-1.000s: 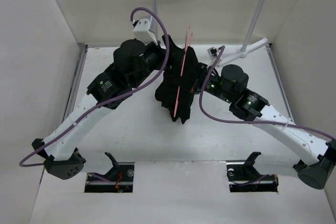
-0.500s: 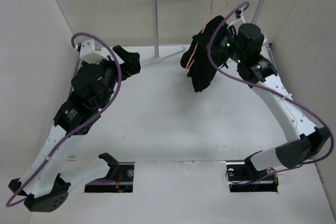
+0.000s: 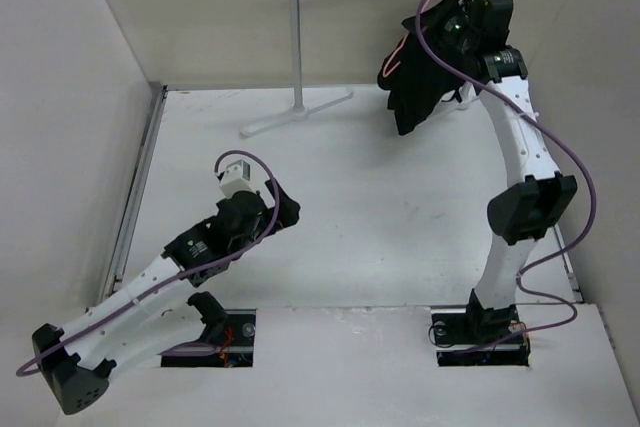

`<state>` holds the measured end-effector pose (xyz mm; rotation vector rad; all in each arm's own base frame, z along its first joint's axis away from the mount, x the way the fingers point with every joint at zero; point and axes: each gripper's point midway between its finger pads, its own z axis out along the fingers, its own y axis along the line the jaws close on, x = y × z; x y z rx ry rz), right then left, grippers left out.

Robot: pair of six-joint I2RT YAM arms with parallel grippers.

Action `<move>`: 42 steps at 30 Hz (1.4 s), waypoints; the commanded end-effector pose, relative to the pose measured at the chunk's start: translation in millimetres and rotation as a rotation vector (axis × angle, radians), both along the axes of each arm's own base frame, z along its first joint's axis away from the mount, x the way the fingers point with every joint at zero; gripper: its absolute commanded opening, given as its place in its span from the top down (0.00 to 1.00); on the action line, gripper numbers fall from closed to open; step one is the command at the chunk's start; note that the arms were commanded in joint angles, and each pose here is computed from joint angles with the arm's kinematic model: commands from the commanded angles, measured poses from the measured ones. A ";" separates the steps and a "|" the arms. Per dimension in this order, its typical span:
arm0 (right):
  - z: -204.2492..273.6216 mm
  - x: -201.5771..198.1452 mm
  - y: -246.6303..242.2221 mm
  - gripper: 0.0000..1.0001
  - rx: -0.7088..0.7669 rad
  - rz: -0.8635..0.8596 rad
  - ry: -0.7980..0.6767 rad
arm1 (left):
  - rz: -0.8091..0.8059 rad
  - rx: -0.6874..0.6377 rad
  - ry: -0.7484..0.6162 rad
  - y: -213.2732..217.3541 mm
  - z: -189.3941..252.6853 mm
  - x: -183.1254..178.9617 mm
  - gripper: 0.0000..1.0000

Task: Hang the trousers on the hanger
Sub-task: Place the hanger at the clothesline, then reset both arms

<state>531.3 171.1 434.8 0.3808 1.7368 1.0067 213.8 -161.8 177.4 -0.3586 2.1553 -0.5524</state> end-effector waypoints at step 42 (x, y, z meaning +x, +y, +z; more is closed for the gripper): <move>-139.6 -158.8 -108.3 0.00 -0.216 -0.293 0.155 | -0.002 0.093 0.062 -31.6 31.1 81.3 0.00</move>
